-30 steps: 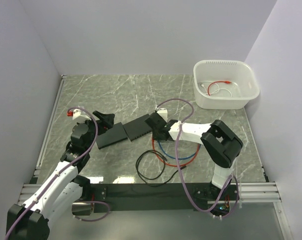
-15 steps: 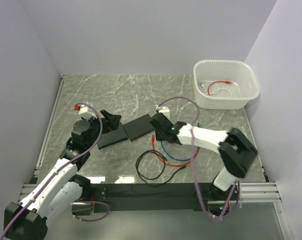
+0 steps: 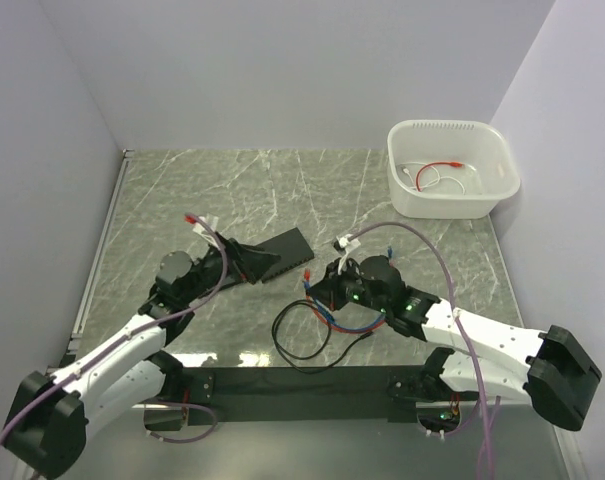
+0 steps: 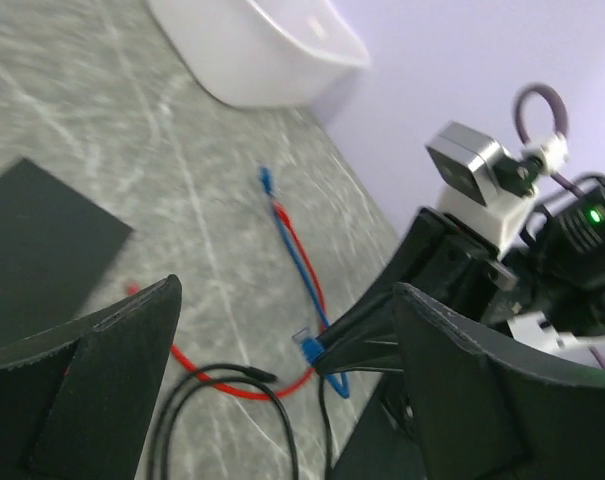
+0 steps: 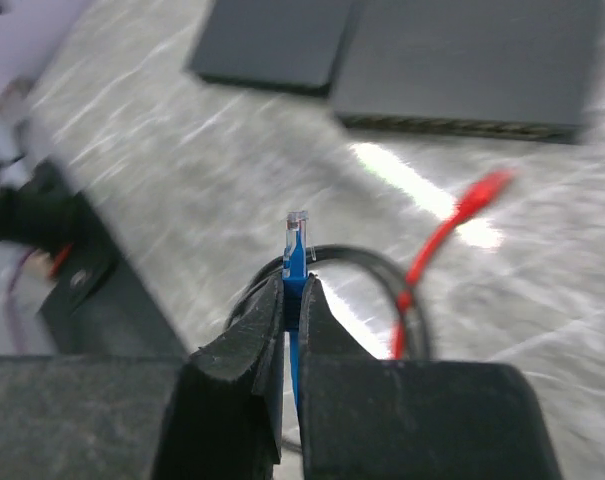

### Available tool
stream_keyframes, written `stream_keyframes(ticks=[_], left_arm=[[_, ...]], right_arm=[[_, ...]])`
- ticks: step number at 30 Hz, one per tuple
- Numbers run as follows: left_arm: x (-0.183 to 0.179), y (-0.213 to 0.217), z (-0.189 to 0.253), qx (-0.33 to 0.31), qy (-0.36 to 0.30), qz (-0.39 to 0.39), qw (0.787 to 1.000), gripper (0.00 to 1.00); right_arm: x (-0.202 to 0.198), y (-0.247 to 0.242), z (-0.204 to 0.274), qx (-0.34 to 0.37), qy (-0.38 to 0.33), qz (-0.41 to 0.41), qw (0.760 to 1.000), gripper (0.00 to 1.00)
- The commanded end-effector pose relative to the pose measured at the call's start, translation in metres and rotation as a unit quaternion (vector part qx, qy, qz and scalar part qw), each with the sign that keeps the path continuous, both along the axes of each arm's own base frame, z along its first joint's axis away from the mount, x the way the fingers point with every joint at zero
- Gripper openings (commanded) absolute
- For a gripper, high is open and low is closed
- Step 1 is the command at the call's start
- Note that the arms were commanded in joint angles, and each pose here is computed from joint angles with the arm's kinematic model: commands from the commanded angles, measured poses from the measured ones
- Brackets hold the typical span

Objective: Insert the plug into the switch port

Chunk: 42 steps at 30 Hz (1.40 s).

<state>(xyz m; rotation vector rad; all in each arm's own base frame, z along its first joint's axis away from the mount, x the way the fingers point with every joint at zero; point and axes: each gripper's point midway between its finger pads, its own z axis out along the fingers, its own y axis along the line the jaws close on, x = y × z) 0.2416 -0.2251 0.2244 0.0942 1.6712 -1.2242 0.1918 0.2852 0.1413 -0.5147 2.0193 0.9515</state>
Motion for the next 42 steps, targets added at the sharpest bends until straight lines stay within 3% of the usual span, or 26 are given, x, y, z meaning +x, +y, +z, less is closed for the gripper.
stream_keyframes(ticks=[1,7,8,13,20,26,30,31,35,42], left_arm=[[-0.020,-0.026,0.029,-0.022,-0.053,-0.067,0.996,0.92],[-0.040,-0.050,0.007,-0.019,-0.047,-0.117,0.992,0.85],[-0.044,-0.050,0.016,-0.035,-0.072,-0.123,0.989,0.85],[-0.057,-0.047,0.008,-0.059,-0.075,-0.130,0.987,0.86],[-0.038,-0.052,-0.003,-0.009,-0.038,-0.059,0.997,0.76],[-0.032,-0.078,-0.015,0.061,0.015,0.010,0.998,0.69],[-0.029,-0.087,-0.017,0.055,0.039,0.039,0.997,0.61],[-0.023,-0.087,-0.017,0.059,0.044,0.061,0.995,0.55],[-0.021,-0.088,-0.029,0.092,0.073,0.104,0.988,0.52],[-0.022,-0.090,-0.026,0.079,0.084,0.119,0.986,0.36]], right_arm=[[-0.023,0.023,0.053,0.114,-0.057,0.088,0.988,0.00],[-0.029,0.023,0.061,0.125,-0.075,0.107,0.983,0.00],[-0.031,0.023,0.064,0.133,-0.077,0.109,0.982,0.00],[-0.029,0.020,0.061,0.139,-0.073,0.094,0.983,0.00],[-0.001,0.006,0.046,0.095,-0.078,0.010,0.992,0.00],[0.004,0.006,0.051,0.082,-0.096,-0.008,0.992,0.00],[0.006,0.004,0.053,0.073,-0.109,-0.020,0.991,0.00],[0.006,0.002,0.053,0.070,-0.110,-0.023,0.991,0.00],[0.003,-0.002,0.058,0.081,-0.114,-0.029,0.990,0.00],[0.005,-0.008,0.057,0.077,-0.111,-0.047,0.990,0.00]])
